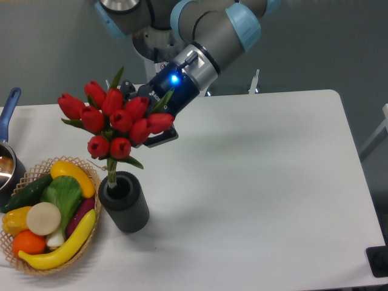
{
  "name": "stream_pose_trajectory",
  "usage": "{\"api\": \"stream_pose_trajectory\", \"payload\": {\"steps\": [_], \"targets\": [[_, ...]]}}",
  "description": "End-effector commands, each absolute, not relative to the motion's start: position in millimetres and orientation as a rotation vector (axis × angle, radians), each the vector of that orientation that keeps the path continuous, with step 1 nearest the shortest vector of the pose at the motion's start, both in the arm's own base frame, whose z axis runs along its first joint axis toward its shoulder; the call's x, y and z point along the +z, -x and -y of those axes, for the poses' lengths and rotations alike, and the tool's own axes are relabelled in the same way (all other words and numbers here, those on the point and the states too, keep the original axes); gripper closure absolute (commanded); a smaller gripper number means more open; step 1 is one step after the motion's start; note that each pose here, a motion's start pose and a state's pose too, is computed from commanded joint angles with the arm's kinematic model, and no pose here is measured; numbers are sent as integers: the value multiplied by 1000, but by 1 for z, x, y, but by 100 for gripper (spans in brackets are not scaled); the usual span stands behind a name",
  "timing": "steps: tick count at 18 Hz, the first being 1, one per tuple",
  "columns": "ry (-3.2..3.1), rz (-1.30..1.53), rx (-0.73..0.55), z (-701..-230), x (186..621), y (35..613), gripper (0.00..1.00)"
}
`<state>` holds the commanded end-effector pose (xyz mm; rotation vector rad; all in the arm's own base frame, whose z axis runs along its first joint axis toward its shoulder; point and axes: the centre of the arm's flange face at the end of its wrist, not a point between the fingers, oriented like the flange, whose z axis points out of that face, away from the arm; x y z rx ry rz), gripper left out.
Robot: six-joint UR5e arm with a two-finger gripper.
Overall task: Pick up the flowers from the vase
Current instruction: 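Lift the tulip bouquet up out of the grey vase, then carry the held tulips away from the vase over the open table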
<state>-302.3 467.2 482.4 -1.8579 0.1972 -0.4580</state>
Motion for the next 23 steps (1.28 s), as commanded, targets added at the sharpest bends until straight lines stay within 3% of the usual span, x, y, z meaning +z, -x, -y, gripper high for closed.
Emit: {"api": "stream_pose_trajectory", "payload": {"steps": [9, 23], "targets": [[1840, -144, -356, -444, 518, 348, 59], [1850, -86, -139, -383, 491, 467, 59]]}}
